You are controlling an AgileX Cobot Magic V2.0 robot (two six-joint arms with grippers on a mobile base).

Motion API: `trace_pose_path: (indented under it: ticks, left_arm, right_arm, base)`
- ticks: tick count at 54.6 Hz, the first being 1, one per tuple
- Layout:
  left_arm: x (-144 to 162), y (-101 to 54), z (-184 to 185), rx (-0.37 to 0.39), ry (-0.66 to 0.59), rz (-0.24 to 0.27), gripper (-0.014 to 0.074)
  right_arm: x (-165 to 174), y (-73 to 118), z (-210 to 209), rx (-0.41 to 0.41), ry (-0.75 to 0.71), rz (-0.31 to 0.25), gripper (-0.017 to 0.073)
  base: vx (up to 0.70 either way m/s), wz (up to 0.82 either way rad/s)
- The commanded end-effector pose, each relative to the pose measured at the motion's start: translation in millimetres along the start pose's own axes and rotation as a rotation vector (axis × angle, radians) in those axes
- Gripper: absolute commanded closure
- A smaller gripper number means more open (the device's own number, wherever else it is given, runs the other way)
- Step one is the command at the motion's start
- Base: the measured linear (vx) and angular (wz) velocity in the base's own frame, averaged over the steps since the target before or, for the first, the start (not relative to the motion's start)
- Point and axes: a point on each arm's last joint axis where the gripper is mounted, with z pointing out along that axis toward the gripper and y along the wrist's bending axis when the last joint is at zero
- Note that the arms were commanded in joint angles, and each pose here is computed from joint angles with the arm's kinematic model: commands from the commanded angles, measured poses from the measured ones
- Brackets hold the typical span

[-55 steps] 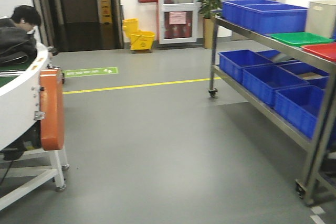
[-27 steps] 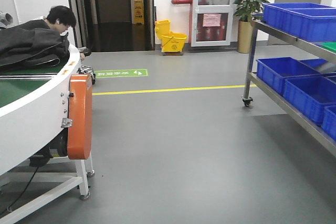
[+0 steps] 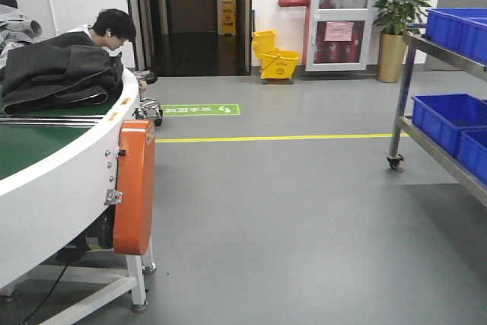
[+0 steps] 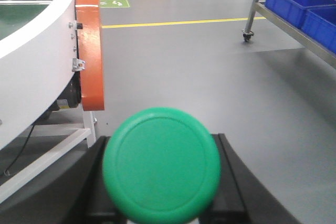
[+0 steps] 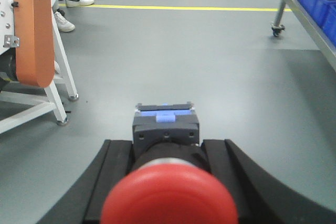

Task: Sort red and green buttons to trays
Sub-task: 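Drive the base to the shelf with green and red trays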

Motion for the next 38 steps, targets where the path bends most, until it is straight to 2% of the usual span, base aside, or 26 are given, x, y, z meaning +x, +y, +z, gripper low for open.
trace_pose_path:
  ticks: [1,21,38]
  left_arm:
    - [-15.5,-0.4,-3.6,-0.005,-0.107,-0.016,0.0594]
    - [-15.5,-0.3,-3.6,-0.005,-0.108,-0.016,0.0594]
    - [-15.4,-0.4,-3.6,-0.004,-0.106,-0.016,0.0594]
  right_arm:
    - [-16.3,0.5,-5.3,-0.006,-0.119,-0.008,0.0568]
    - [-16.4,0.5,-5.3,-0.006,-0.120,-0.008,0.0568]
    - [-16.2,0.4,-5.3,-0.006,-0.117,-0.008,0.0568]
  base:
    - [0.34,0.16]
    - [0.37,0.10]
    - [0.43,-0.12]
